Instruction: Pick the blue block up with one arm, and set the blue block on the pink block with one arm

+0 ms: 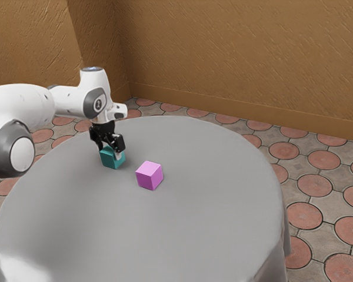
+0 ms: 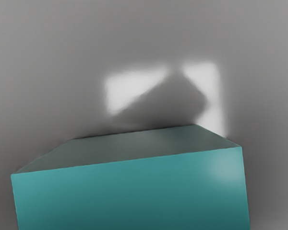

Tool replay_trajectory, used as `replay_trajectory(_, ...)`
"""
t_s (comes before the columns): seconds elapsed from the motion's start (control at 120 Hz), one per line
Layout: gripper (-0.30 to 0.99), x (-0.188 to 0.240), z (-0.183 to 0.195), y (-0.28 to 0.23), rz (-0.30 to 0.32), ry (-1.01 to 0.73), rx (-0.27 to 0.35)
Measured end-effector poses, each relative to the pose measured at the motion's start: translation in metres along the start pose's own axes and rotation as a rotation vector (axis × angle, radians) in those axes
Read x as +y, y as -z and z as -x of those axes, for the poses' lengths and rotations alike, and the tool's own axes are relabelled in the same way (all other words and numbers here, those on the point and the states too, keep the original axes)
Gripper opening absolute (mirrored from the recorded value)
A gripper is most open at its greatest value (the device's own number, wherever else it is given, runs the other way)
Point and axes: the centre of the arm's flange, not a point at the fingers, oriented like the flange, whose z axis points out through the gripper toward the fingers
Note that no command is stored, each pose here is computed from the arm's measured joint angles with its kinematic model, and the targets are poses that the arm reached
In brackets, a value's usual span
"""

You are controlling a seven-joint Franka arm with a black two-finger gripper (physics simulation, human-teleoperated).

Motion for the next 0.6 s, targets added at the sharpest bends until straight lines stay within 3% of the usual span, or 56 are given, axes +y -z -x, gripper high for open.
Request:
replay_trajectory(0.283,0.69,0.0003,-0.0013,-0.0089,0.002,-0.006,-0.001)
replay_trajectory(0.6,0.44,-0.0004,-0.0013,-0.0094,0.007,-0.001,0.005)
